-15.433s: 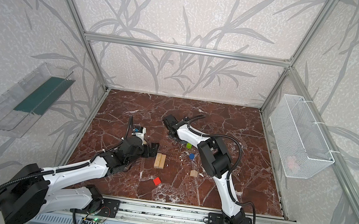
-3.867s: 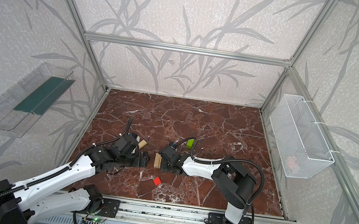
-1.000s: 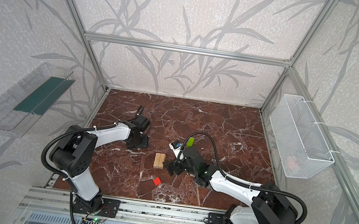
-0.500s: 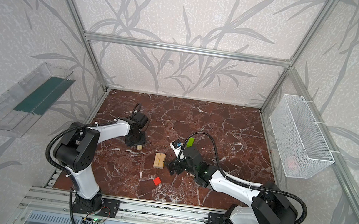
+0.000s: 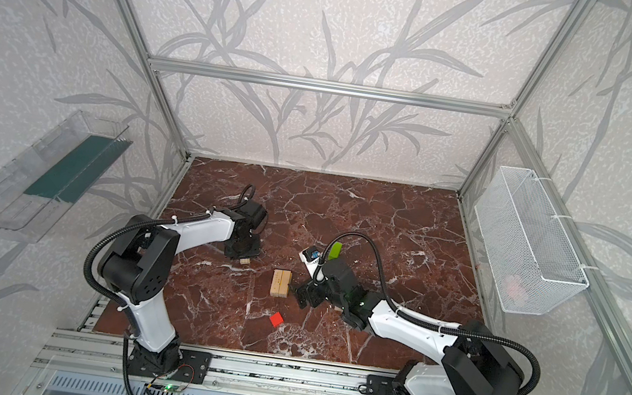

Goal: Build the wood block tower
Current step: 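Lift and carry the pine block with the left gripper over the paired blocks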

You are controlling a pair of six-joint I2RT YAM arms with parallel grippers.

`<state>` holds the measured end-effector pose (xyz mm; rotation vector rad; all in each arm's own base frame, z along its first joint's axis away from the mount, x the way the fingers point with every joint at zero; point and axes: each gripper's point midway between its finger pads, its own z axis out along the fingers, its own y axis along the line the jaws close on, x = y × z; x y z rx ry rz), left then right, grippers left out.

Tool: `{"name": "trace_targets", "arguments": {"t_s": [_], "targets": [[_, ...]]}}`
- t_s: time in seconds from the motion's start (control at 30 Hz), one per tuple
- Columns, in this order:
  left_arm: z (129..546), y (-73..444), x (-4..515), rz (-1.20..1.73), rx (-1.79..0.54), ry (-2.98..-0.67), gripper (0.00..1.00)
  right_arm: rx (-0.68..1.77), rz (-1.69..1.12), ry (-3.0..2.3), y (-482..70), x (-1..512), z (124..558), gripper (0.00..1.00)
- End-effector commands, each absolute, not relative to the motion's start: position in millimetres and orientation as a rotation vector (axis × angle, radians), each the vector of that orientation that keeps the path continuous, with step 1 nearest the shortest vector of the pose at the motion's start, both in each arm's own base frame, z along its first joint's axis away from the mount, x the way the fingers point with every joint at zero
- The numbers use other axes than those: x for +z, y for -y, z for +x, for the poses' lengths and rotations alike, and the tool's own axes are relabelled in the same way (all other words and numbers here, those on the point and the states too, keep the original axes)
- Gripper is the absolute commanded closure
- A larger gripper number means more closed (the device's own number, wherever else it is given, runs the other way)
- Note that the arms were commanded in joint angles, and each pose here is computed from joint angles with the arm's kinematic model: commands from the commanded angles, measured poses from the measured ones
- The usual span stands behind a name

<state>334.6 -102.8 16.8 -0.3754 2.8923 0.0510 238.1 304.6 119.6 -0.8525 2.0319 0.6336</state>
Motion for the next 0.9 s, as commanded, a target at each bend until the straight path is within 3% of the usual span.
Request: {"name": "trace_targets", "arguments": {"t_s": [0.0, 0.5, 0.87], "targets": [[323, 104, 10, -0.379, 0.084, -2.945, 0.63, 0.624, -0.842, -2.024, -306, 124, 243, 0.01], [320, 107, 28, -0.367, 0.046, -2.939, 0.82, 0.59, -0.828, -2.04, -303, 122, 247, 0.01], [291, 126, 67, -0.24, -0.082, -2.927, 0.95, 0.582, -0.786, -2.014, -292, 130, 251, 0.01]]}}
